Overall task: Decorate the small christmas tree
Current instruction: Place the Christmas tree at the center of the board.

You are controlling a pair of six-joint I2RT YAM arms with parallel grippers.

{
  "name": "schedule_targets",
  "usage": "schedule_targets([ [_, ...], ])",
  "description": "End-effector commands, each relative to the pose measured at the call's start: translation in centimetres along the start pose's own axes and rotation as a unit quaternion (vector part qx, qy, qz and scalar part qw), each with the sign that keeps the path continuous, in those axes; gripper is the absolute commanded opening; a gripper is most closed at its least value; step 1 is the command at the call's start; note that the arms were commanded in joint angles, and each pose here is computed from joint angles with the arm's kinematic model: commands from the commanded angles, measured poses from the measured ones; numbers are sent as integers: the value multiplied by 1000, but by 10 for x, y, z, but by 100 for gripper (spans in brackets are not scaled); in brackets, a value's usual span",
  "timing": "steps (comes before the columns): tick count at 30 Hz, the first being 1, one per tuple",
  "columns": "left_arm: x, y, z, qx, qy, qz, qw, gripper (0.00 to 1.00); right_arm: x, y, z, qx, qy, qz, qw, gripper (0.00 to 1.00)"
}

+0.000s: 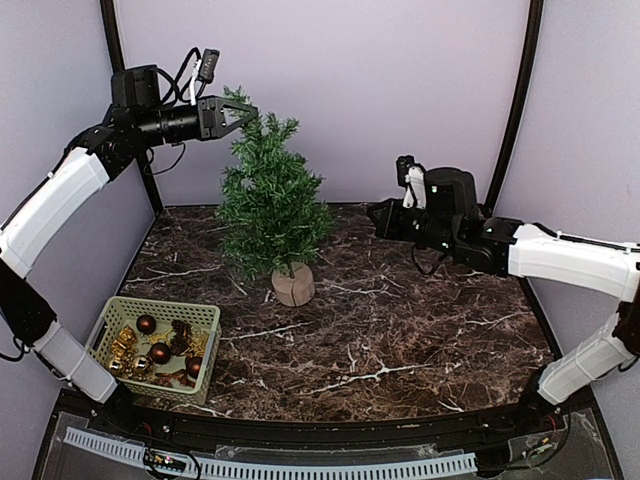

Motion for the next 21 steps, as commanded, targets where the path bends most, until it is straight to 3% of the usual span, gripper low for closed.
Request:
schedule_targets([
  [1, 7, 29, -36, -34, -79, -35, 996, 0, 9, 2, -4, -1, -9, -10, 1000, 0],
  [21, -20, -18, -34, -13, -183, 46, 982, 1, -20, -38, -12, -27, -4, 30, 999, 0],
])
Point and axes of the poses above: each gripper's point midway between its finger pads, its own x axis back along the fingers, its own z axis along the line the jaws close on, y = z × x, the point moved 4 cm from there along x, back along the fingers, and after that the axes turned 5 degrees about x, right-handed, at the moved point
